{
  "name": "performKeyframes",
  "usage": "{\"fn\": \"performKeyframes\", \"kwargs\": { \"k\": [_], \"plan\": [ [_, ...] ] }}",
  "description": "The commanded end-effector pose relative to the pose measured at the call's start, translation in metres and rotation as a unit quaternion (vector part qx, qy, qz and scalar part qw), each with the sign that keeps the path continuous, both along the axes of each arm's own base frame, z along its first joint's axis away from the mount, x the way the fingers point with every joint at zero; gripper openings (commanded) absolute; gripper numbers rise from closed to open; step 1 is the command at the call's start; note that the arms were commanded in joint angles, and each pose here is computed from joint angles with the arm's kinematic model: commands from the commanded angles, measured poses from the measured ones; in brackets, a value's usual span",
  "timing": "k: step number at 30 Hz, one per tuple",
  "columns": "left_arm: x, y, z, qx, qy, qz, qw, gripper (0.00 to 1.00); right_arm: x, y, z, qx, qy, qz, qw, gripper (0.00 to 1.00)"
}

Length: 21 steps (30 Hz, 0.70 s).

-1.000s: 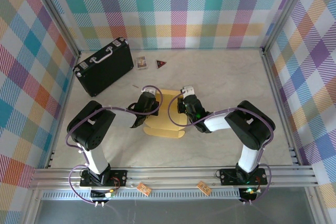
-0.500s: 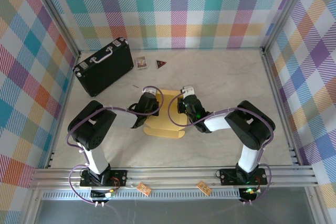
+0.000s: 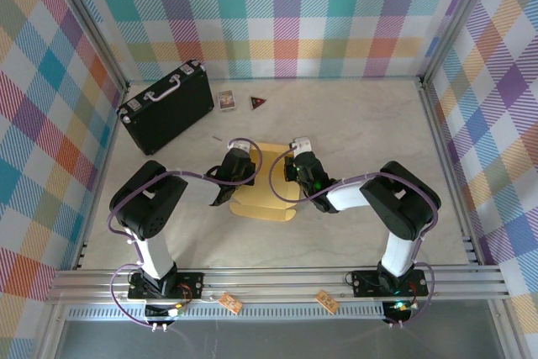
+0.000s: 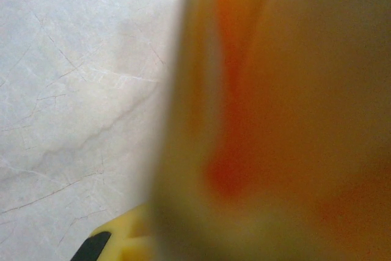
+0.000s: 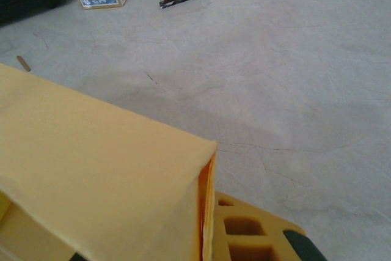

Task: Fold the paper box

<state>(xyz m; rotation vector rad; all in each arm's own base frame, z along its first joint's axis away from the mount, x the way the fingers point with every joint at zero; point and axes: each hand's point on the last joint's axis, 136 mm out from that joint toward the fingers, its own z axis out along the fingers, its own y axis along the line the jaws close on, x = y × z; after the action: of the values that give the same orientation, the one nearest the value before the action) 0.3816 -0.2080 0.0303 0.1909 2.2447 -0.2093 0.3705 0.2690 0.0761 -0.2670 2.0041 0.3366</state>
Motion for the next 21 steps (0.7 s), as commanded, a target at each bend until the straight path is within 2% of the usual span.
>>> {"fn": "performKeyframes", "kwargs": {
  "k": [1, 2, 3, 4, 5, 19, 21],
  "plan": [
    [-0.024, 0.004, -0.027, 0.016, 0.057, -0.014, 0.998, 0.33, -0.005, 0.013, 0.001, 0.017, 0.008, 0.022, 1.000, 0.00],
    [-0.025, 0.003, -0.026, 0.013, 0.059, -0.016, 0.998, 0.51, -0.005, 0.013, 0.001, 0.017, 0.008, 0.022, 1.000, 0.00],
    [-0.027, 0.006, -0.025, 0.011, 0.060, -0.011, 0.998, 0.62, -0.004, 0.013, 0.001, 0.017, 0.007, 0.022, 1.000, 0.00],
    [-0.029, 0.007, -0.023, 0.005, 0.059, -0.007, 0.998, 0.70, -0.005, 0.013, 0.001, 0.017, 0.008, 0.022, 1.000, 0.00],
    [-0.032, 0.008, -0.020, -0.003, 0.056, -0.005, 0.998, 0.74, -0.004, 0.013, 0.001, 0.017, 0.008, 0.022, 1.000, 0.00],
    [-0.056, 0.025, 0.045, -0.047, 0.011, 0.003, 0.999, 0.79, -0.004, 0.013, 0.001, 0.018, 0.008, 0.023, 1.000, 0.00],
    [-0.057, 0.025, 0.049, -0.048, 0.008, 0.000, 0.999, 0.74, -0.004, 0.013, 0.002, 0.019, 0.007, 0.022, 1.000, 0.00]
  ]
}}
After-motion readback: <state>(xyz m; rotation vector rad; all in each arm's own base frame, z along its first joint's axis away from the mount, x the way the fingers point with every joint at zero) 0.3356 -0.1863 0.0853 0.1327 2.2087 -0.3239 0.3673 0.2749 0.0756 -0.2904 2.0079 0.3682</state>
